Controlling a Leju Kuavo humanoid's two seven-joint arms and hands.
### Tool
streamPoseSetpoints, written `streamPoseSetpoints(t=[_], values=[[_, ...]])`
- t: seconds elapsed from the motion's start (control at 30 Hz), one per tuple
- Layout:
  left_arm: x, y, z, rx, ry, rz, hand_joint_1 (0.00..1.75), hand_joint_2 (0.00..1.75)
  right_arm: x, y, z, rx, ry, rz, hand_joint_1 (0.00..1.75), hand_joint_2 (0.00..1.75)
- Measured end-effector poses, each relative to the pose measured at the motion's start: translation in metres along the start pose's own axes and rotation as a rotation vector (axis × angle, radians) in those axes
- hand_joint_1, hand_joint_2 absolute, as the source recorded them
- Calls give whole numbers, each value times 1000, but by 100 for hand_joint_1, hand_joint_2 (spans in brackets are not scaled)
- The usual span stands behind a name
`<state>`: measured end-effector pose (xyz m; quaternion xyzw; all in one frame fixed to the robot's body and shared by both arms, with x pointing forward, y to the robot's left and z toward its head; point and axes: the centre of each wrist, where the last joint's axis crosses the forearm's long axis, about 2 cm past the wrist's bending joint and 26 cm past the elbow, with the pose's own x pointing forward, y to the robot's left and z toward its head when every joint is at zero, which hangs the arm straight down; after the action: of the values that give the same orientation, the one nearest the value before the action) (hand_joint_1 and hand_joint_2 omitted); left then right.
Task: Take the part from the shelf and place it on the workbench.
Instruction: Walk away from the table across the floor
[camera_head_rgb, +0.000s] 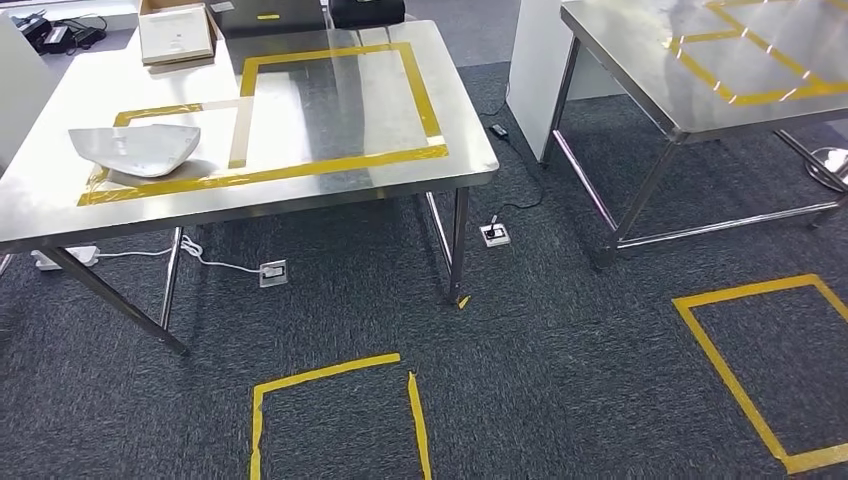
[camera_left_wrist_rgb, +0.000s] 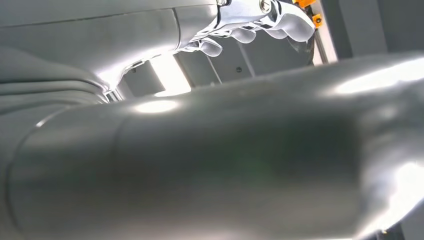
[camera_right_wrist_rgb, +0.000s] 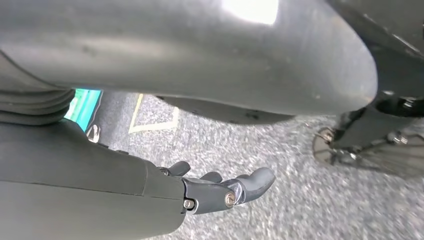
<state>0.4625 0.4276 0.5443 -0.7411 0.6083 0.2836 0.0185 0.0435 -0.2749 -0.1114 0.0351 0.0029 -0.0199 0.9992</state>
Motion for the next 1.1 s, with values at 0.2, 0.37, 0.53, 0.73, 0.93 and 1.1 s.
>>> streamPoseSetpoints(t=[0.2,0.37,0.53,0.73,0.93,1.1], values=[[2,-4,16,8,-28,8,0,0,0,-1,0,-4,-4,-3,0,0],[5,-10,30,-12,-23,2,0,0,-3,-4,0,-10,-7,-2,0,0],[6,-12,38,-18,-14,6,0,0,-3,-4,0,-15,-1,1,0,0],[8,-17,48,-49,-33,-12,0,0,1,-6,0,-21,-4,7,0,0],[8,-24,64,-88,-30,-24,0,0,2,-4,0,-24,-1,10,0,0],[7,-27,75,-111,-24,-29,0,0,2,-3,0,-23,2,5,0,0]])
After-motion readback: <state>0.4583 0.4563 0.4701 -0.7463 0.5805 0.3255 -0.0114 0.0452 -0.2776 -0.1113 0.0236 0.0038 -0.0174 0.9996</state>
